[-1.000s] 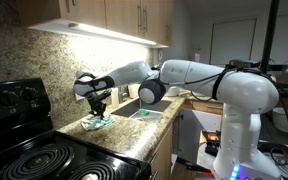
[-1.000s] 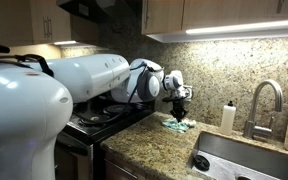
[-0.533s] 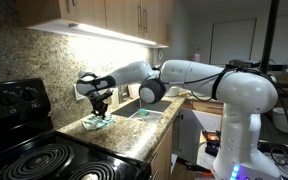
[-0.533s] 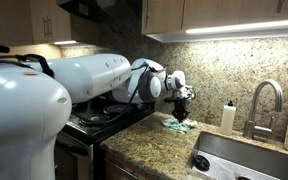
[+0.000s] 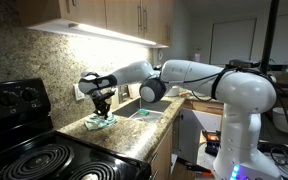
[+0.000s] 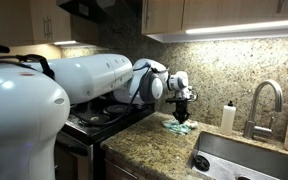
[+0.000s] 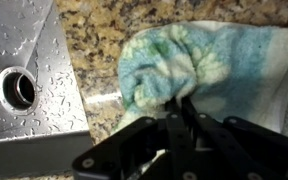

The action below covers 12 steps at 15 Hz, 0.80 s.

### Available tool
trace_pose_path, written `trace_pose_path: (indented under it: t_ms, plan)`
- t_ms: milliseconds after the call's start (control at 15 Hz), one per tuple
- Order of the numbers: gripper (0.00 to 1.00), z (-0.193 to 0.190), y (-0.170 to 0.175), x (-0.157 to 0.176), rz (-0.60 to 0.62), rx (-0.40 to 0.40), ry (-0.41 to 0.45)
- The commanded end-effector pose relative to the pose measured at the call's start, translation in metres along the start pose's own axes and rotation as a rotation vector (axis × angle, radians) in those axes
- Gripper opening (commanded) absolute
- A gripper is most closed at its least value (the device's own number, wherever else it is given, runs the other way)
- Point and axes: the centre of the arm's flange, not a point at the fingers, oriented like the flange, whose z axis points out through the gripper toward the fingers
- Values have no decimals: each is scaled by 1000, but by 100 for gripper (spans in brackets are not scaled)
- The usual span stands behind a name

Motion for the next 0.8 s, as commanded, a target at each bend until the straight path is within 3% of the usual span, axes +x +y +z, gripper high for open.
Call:
trace_pose_path:
  t_ms: [0, 733]
  plan:
    - [8, 67, 17, -33, 1, -14, -158]
    - [8, 64, 25, -56, 76, -23, -229]
